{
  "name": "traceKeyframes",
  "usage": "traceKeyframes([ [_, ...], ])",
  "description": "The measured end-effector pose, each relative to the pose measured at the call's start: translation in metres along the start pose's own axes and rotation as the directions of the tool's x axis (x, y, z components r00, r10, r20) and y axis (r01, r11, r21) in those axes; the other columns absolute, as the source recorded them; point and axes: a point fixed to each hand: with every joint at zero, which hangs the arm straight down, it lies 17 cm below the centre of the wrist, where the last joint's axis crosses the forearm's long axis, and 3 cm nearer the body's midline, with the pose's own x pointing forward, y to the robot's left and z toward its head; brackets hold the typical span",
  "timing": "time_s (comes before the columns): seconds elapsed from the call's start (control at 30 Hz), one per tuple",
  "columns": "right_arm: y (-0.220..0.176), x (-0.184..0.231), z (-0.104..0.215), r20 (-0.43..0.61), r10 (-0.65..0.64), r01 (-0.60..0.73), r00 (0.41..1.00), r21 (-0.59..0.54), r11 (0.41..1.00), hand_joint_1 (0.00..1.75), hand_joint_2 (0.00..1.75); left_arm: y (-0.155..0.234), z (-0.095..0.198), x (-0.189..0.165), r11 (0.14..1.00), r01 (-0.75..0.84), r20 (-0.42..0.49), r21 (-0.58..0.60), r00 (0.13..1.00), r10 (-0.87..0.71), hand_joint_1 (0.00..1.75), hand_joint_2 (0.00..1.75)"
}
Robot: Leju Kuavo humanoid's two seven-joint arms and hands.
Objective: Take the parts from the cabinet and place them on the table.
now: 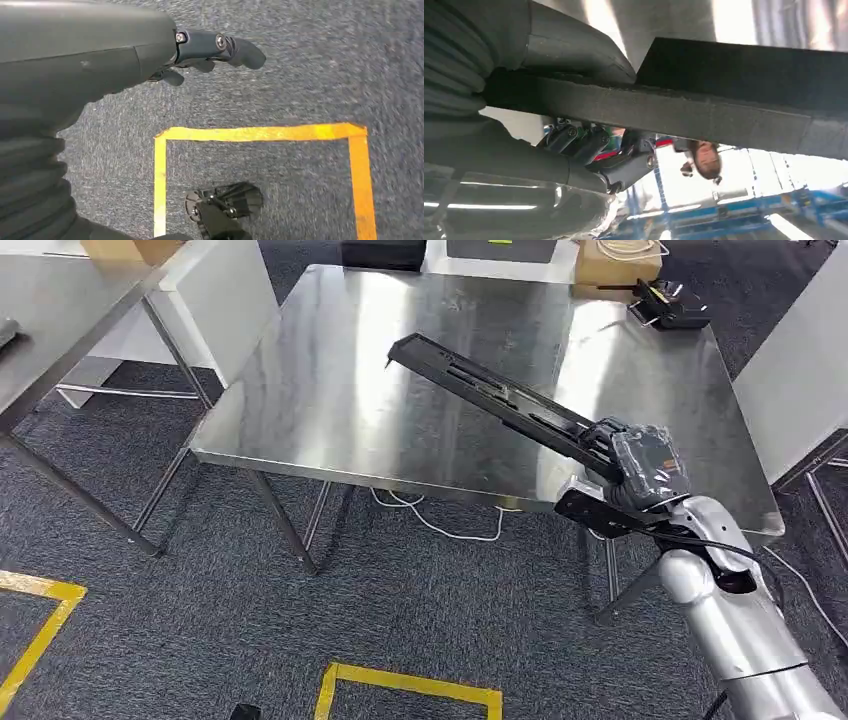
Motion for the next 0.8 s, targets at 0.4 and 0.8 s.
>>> traceKeyframes([
  [0.4, -0.004, -0.027, -0.016, -0.096, 0.141, -0.145, 0.985, -0.038, 0.989, 1.71, 1.75, 0.000, -0.001, -0.001, 1.000, -0.014, -0.021, -0.020, 1.000, 0.014, 0.00, 1.75],
  [0.8, 0.006, -0.042, -0.021, -0.136, 0.152, -0.154, 0.979, -0.010, 0.988, 1.71, 1.75, -0.003, 0.000, -0.002, 0.999, -0.033, -0.023, -0.018, 0.999, 0.033, 0.00, 1.75],
])
